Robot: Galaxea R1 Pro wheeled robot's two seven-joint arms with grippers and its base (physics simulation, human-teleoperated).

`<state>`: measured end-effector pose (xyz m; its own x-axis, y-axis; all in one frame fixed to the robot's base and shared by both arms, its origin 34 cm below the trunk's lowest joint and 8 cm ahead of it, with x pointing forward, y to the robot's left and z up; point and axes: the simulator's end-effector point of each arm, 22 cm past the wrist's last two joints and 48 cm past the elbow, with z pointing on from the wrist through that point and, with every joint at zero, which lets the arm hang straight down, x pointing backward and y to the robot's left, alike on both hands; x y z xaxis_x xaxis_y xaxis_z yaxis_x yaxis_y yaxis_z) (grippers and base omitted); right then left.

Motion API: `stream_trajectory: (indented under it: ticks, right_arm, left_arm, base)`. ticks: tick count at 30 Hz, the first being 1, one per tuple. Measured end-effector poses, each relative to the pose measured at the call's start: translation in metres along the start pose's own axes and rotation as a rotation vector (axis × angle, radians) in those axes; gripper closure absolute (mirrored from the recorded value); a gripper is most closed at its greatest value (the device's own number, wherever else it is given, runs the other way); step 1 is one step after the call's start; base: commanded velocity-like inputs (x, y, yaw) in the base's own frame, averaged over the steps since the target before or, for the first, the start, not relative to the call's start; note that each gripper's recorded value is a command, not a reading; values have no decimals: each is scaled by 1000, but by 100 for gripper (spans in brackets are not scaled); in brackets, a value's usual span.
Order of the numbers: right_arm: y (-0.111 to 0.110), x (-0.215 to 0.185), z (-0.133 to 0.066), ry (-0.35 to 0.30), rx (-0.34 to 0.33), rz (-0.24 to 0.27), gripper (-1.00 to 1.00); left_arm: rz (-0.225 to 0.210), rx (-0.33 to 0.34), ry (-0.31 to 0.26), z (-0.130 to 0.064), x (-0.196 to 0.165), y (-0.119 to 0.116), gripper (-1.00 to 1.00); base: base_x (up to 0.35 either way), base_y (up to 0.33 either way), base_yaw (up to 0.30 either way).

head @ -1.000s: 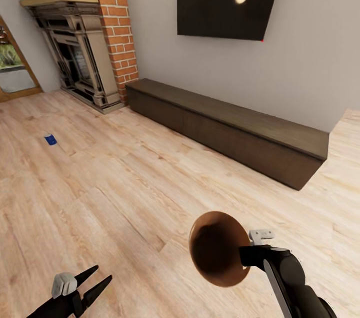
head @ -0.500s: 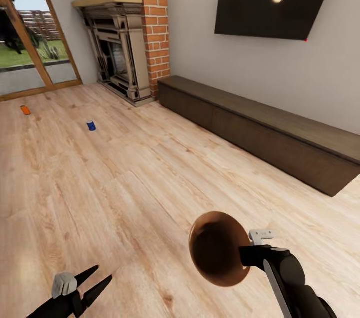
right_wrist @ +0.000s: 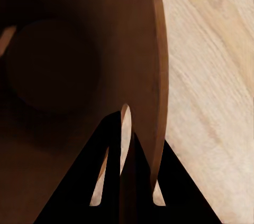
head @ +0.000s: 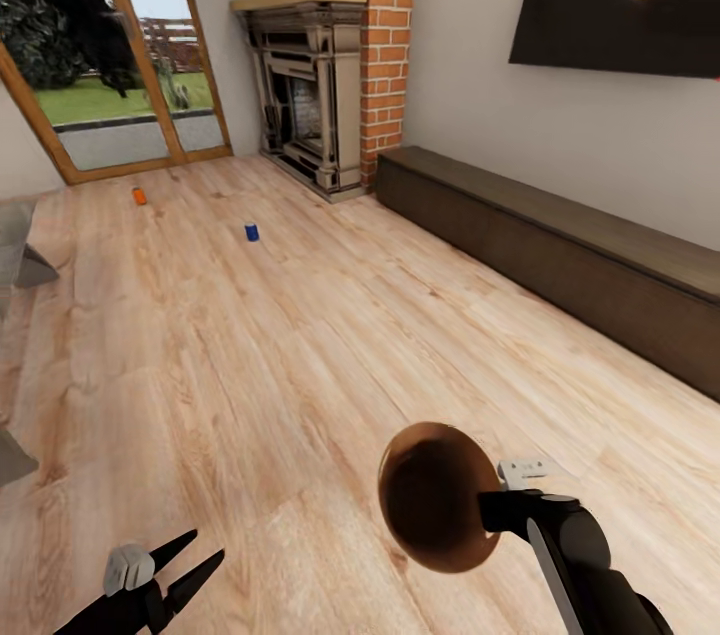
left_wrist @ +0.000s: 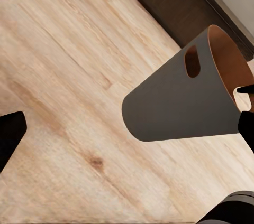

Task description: Put the three can of soda from the living room inside the tash can in the kitchen.

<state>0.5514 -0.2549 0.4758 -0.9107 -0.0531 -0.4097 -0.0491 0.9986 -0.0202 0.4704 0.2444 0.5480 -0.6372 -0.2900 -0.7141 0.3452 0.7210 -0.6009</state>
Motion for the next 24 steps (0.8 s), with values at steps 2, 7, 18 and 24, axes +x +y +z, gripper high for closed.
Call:
stream_trajectory:
  ticks: [2, 7, 18, 24]
  right_arm:
    - [0, 0, 0, 0, 0, 0, 100]
    - [0, 1, 1, 3, 0, 0, 100]
    - [0, 3, 3, 9, 0, 0, 100]
    - [0, 4, 4, 11, 0, -1, 100]
  left_arm:
    - [-1, 0, 1, 0, 0, 0, -100]
    - [-2, -1, 2, 0, 1, 1, -100]
    - [-5, -3, 6, 1, 3, 2, -100]
    - [-7, -4, 8, 1, 4, 2, -100]
  base:
    - [-215, 268, 285]
    - [-222, 266, 285]
    - [-235, 252, 285]
    - [-241, 246, 285]
